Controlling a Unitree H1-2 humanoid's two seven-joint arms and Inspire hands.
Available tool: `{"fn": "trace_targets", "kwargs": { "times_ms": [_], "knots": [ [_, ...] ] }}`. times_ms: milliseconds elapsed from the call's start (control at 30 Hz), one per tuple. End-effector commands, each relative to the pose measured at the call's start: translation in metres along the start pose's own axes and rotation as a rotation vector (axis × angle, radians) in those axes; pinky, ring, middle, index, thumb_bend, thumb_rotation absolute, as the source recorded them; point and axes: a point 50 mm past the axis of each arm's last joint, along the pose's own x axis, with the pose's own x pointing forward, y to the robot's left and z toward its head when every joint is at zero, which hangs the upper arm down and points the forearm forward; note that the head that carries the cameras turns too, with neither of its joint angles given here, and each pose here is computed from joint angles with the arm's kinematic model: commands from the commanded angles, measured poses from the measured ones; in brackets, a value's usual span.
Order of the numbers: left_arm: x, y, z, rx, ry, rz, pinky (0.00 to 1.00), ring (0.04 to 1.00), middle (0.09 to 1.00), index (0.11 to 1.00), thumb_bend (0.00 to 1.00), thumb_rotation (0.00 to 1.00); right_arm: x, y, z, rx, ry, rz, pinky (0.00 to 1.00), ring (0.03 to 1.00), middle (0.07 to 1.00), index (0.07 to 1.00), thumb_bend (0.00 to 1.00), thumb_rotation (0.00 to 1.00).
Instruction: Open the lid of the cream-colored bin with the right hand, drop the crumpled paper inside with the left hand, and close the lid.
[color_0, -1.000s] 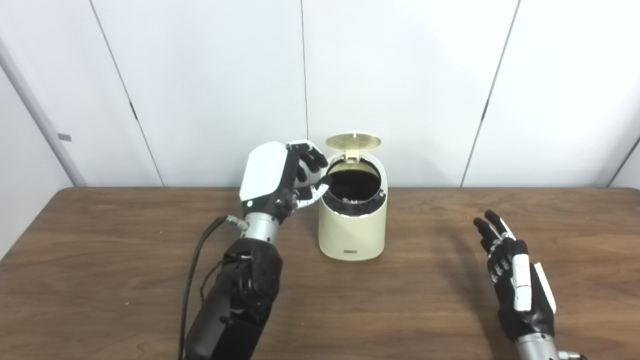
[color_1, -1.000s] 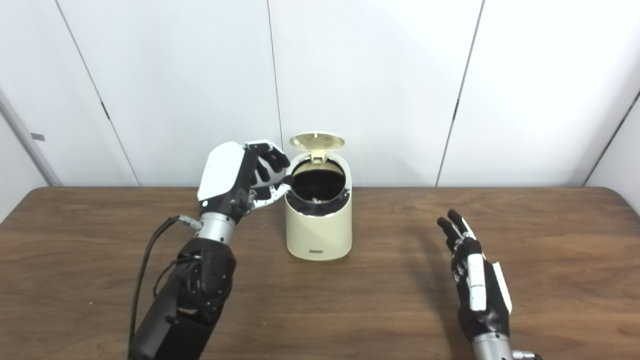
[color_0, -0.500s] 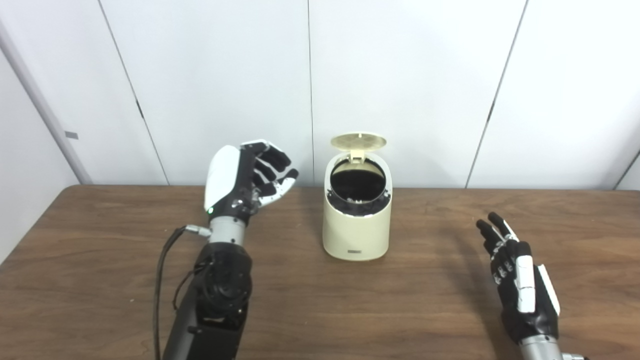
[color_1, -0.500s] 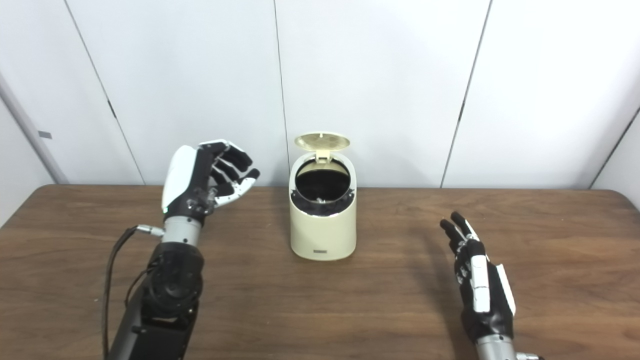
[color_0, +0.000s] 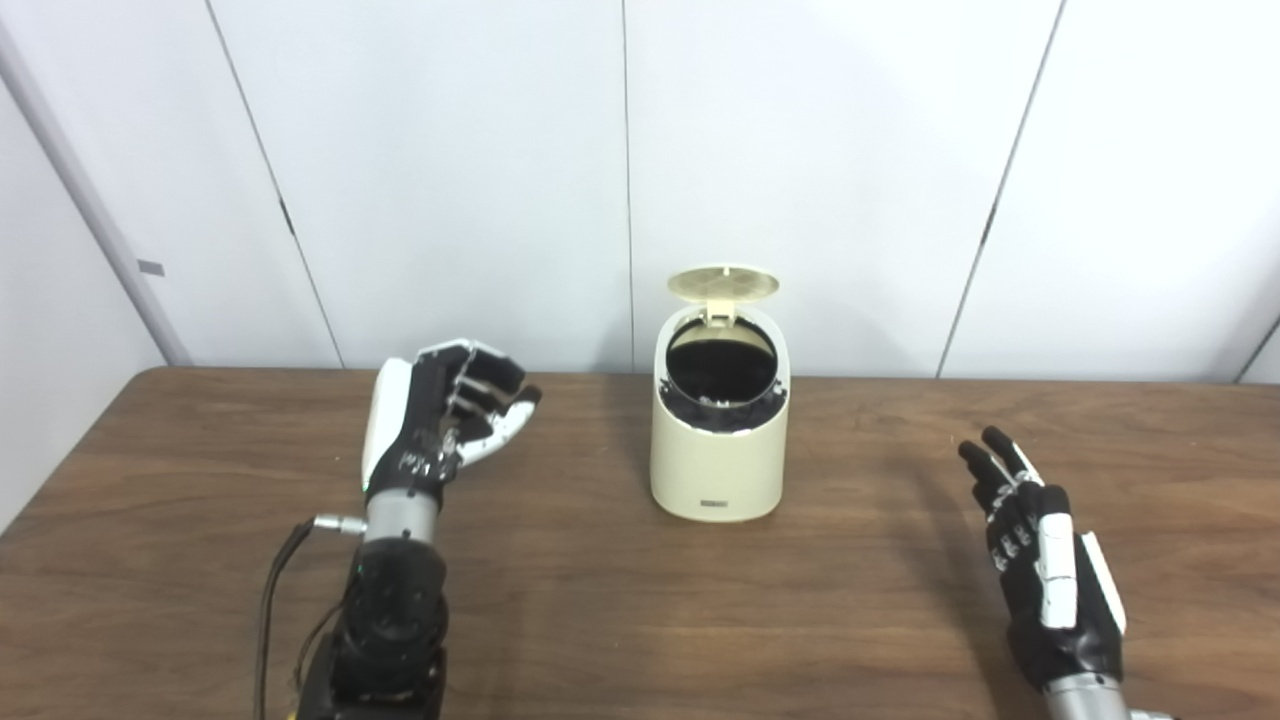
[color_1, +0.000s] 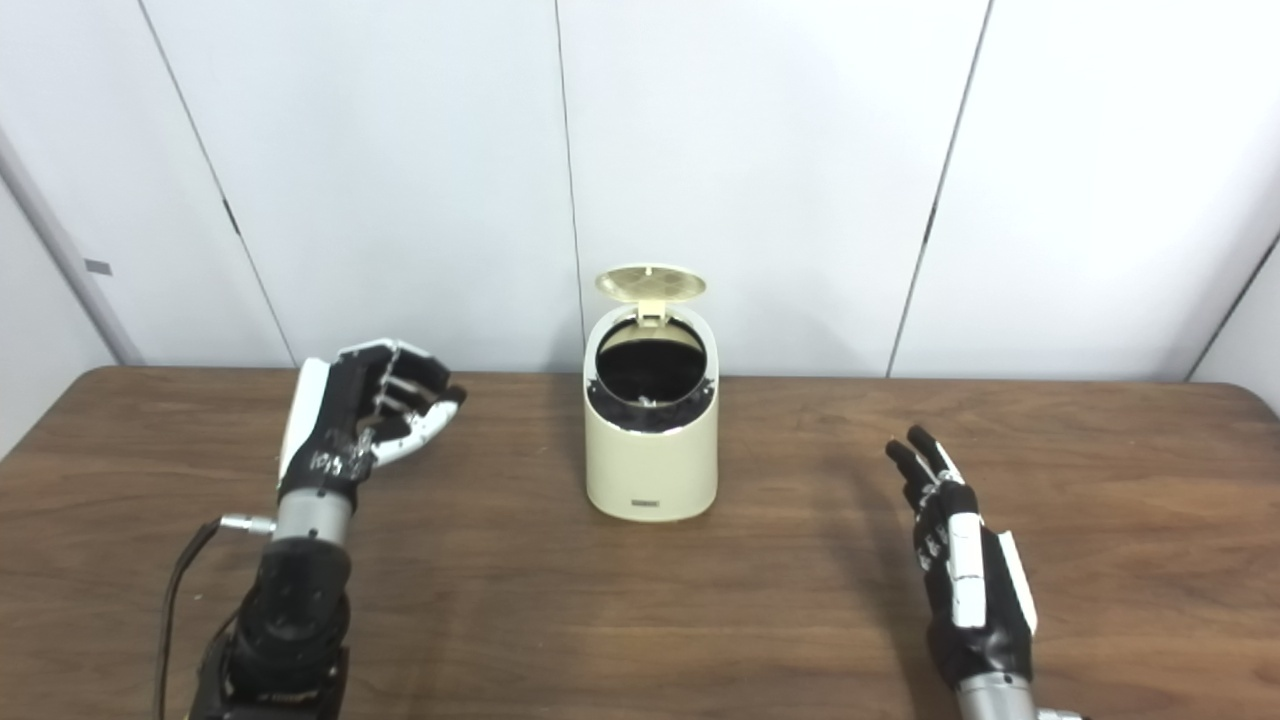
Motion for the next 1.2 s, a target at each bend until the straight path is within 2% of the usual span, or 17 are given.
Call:
{"fn": "trace_targets", "kwargs": {
  "times_ms": [0,133,200,233,267,333,400,467,533,567,633,700,767,867,967,1033,1167],
  "knots": [
    [0.005,0.012,0.013,-0.008,-0.058,0.047,0.27,0.431,0.525,0.468,0.50,0.00,-0.044,-0.015,-0.042,0.000,0.175,-0.043,1.00,0.950,0.876,0.914,0.50,0.97],
    [-0.001,0.015,0.006,-0.069,-0.008,0.055,0.19,0.441,0.505,0.479,0.50,0.00,-0.044,-0.016,-0.041,0.004,0.170,-0.052,1.00,0.940,0.866,0.904,0.51,0.96],
    [-0.005,0.016,0.003,-0.080,0.001,0.052,0.18,0.442,0.498,0.486,0.50,0.00,-0.044,-0.016,-0.040,0.005,0.170,-0.054,1.00,0.940,0.865,0.902,0.51,0.96],
    [-0.006,0.016,0.001,-0.089,0.007,0.051,0.22,0.444,0.494,0.489,0.50,0.00,-0.044,-0.016,-0.040,0.003,0.168,-0.053,1.00,0.940,0.865,0.901,0.50,0.96],
    [-0.008,0.016,-0.001,-0.099,0.010,0.049,0.30,0.410,0.504,0.509,0.50,0.00,-0.044,-0.017,-0.040,0.002,0.167,-0.052,1.00,0.939,0.864,0.902,0.50,0.97],
    [-0.013,0.016,-0.006,-0.125,0.018,0.041,0.39,0.426,0.492,0.520,0.50,0.00,-0.044,-0.018,-0.040,-0.004,0.170,-0.051,1.00,0.939,0.866,0.902,0.50,0.98],
    [-0.017,0.017,-0.012,-0.153,0.026,0.038,0.43,0.438,0.483,0.528,0.50,0.00,-0.044,-0.018,-0.039,-0.002,0.172,-0.052,1.00,0.940,0.867,0.901,0.51,0.98],
    [-0.020,0.018,-0.016,-0.174,0.042,0.039,0.46,0.523,0.477,0.518,0.51,0.00,-0.044,-0.018,-0.038,0.001,0.174,-0.051,1.00,0.947,0.874,0.901,0.50,0.98],
    [-0.024,0.019,-0.021,-0.192,0.048,0.020,0.48,0.555,0.488,0.506,0.52,0.00,-0.044,-0.019,-0.037,0.006,0.174,-0.049,1.00,0.951,0.883,0.902,0.50,0.98],
    [-0.025,0.020,-0.023,-0.202,0.054,0.007,0.50,0.578,0.496,0.499,0.51,0.00,-0.044,-0.019,-0.037,0.008,0.173,-0.048,1.00,0.954,0.887,0.903,0.49,0.99],
    [-0.029,0.022,-0.027,-0.245,0.073,-0.025,0.54,0.618,0.629,0.499,0.51,0.05,-0.044,-0.020,-0.037,0.007,0.174,-0.049,1.00,0.954,0.890,0.906,0.49,0.99],
    [-0.033,0.024,-0.031,-0.279,0.078,-0.053,0.59,0.667,0.701,0.499,0.50,0.07,-0.044,-0.020,-0.037,0.003,0.177,-0.052,1.00,0.955,0.892,0.909,0.48,1.00],
    [-0.036,0.024,-0.035,-0.357,0.090,-0.082,0.67,0.742,0.770,0.712,0.57,0.22,-0.044,-0.021,-0.037,0.009,0.178,-0.053,1.00,0.955,0.891,0.909,0.47,1.00],
    [-0.042,0.026,-0.041,-0.421,0.074,-0.124,0.85,0.900,0.892,0.850,0.53,0.38,-0.044,-0.022,-0.037,0.011,0.180,-0.052,1.00,0.954,0.890,0.910,0.47,0.99],
    [-0.048,0.026,-0.049,-0.451,0.044,-0.132,0.98,0.977,0.954,0.935,0.50,0.45,-0.043,-0.023,-0.037,0.033,0.178,-0.051,1.00,0.971,0.906,0.938,0.49,0.97],
    [-0.050,0.025,-0.053,-0.486,0.031,-0.143,0.99,0.993,0.980,0.970,0.49,0.47,-0.043,-0.024,-0.037,0.057,0.178,-0.055,1.00,0.981,0.917,0.955,0.50,0.93],
    [-0.056,0.021,-0.061,-0.529,0.016,-0.154,1.00,1.000,1.000,0.999,0.52,0.60,-0.043,-0.025,-0.035,0.056,0.176,-0.058,1.00,0.984,0.922,0.973,0.51,0.91]
  ]
}}
